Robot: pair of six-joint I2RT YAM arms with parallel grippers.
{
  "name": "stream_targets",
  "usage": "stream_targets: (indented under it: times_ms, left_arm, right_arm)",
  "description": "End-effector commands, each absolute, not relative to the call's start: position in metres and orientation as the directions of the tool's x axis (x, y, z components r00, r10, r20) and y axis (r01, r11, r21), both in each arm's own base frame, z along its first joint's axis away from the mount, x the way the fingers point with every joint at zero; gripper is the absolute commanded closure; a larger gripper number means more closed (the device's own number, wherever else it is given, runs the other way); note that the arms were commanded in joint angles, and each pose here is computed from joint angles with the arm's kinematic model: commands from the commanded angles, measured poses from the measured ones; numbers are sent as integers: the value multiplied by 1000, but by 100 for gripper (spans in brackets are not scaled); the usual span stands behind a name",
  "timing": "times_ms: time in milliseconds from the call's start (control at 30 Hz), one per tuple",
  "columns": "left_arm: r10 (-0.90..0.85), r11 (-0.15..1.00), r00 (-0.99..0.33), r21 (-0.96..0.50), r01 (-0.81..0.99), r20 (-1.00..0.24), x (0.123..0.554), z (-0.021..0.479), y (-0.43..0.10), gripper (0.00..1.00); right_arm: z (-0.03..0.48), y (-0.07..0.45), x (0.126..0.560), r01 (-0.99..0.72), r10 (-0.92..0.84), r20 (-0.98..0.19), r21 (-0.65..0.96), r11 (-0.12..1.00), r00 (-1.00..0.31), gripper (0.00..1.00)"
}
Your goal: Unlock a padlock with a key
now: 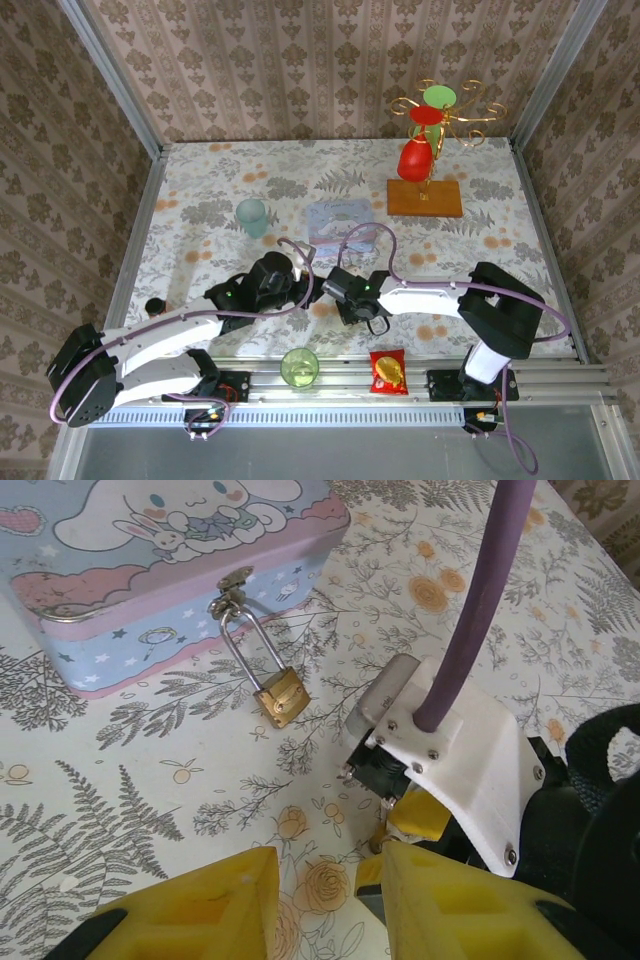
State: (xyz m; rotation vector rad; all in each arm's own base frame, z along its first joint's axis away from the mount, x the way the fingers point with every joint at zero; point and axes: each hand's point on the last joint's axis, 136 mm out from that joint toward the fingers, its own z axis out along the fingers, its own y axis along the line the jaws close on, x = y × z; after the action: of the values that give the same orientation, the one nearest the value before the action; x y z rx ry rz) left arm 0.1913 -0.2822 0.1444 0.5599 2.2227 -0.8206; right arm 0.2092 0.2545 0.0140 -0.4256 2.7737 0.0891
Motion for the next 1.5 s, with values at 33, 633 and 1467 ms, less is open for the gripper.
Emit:
stream_targets:
  times_ms: [33, 633, 1467]
  left_arm:
    - [120, 694, -657, -411, 591, -744, 190, 155, -282, 67]
    - [121, 692, -663, -416, 590, -738, 191, 154, -285, 66]
    - [85, 691, -695, -460, 557, -714, 194, 149, -289, 66]
  right_arm:
    - [12, 288, 234, -342, -289, -439, 45, 938, -851, 79]
    - [-1, 255, 209, -319, -312, -375, -46, 947, -873, 77]
    - [5, 237, 194, -365, -323, -424, 20, 931, -846, 100]
